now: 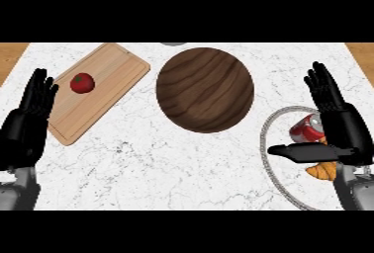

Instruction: Pick the croissant from the placemat and place it in the bowl

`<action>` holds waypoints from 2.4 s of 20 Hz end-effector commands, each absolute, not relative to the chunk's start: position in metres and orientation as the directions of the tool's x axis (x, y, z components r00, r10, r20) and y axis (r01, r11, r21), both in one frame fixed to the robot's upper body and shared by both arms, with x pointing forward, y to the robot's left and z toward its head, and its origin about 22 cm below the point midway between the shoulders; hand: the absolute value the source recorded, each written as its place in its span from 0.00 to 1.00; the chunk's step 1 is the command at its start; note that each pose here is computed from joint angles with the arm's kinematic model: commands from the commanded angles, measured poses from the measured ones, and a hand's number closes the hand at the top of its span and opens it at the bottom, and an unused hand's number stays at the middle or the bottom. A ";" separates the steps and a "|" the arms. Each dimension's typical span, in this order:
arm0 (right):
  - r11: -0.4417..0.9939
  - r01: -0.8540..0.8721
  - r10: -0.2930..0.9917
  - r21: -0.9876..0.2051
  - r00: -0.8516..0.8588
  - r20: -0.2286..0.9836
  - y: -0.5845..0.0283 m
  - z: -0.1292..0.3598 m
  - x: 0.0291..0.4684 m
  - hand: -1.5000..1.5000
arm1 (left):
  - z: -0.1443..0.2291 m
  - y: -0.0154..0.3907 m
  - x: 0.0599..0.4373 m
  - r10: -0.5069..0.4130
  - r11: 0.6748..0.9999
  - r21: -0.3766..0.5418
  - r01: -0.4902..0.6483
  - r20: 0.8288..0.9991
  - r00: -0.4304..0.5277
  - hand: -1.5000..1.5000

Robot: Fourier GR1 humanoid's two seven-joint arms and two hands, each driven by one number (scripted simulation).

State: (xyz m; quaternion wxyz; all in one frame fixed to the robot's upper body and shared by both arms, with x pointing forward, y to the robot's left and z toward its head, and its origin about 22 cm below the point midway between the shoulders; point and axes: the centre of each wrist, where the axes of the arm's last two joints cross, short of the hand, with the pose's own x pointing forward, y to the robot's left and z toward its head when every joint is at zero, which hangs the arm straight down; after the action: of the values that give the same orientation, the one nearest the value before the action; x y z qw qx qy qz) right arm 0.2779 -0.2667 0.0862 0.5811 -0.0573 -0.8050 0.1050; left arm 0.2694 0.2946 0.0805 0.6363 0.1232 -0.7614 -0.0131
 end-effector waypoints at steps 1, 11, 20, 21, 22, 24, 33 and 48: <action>0.890 0.220 0.455 -0.399 -0.403 0.794 -0.272 0.071 0.257 0.00 | 0.088 0.315 0.274 -0.170 0.968 0.127 -0.217 0.966 -0.194 0.50; 0.658 0.260 0.753 -0.706 -0.239 0.613 -0.276 0.122 0.185 0.00 | 0.085 0.322 0.284 -0.171 0.971 0.130 -0.200 0.964 -0.202 0.50; 0.389 -0.065 0.921 -0.919 0.063 0.385 -0.290 0.186 0.153 0.00 | 0.091 0.326 0.287 -0.160 0.971 0.117 -0.209 0.966 -0.205 0.50; 0.380 -0.100 0.923 -0.920 0.101 0.370 -0.287 0.192 0.149 0.00 | 0.077 0.327 0.275 -0.162 0.974 0.126 -0.190 0.969 -0.186 0.50; 0.369 -0.153 0.929 -0.917 0.092 0.359 -0.284 0.200 0.148 0.00 | 0.086 0.322 0.284 -0.139 0.979 0.102 -0.175 0.968 -0.211 0.50; 0.336 -0.230 0.941 -0.913 0.123 0.316 -0.290 0.206 0.152 0.00 | 0.081 0.337 0.278 -0.157 0.972 0.116 -0.203 0.967 -0.199 0.50; 0.304 -0.327 0.950 -0.895 0.174 0.260 -0.311 0.227 0.163 0.00 | 0.083 0.329 0.295 -0.140 0.980 0.105 -0.171 0.968 -0.209 0.50; 0.329 -0.368 0.938 -0.870 0.234 0.256 -0.332 0.136 0.186 0.00 | 0.084 0.338 0.296 -0.145 0.977 0.105 -0.188 0.967 -0.210 0.50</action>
State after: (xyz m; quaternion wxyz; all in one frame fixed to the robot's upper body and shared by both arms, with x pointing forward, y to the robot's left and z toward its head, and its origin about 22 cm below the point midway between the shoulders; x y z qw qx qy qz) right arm 0.1900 -0.3169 0.1567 0.7026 -0.3455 -0.4205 0.4584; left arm 0.2962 0.3296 0.0852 0.6208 0.1047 -0.7768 0.0143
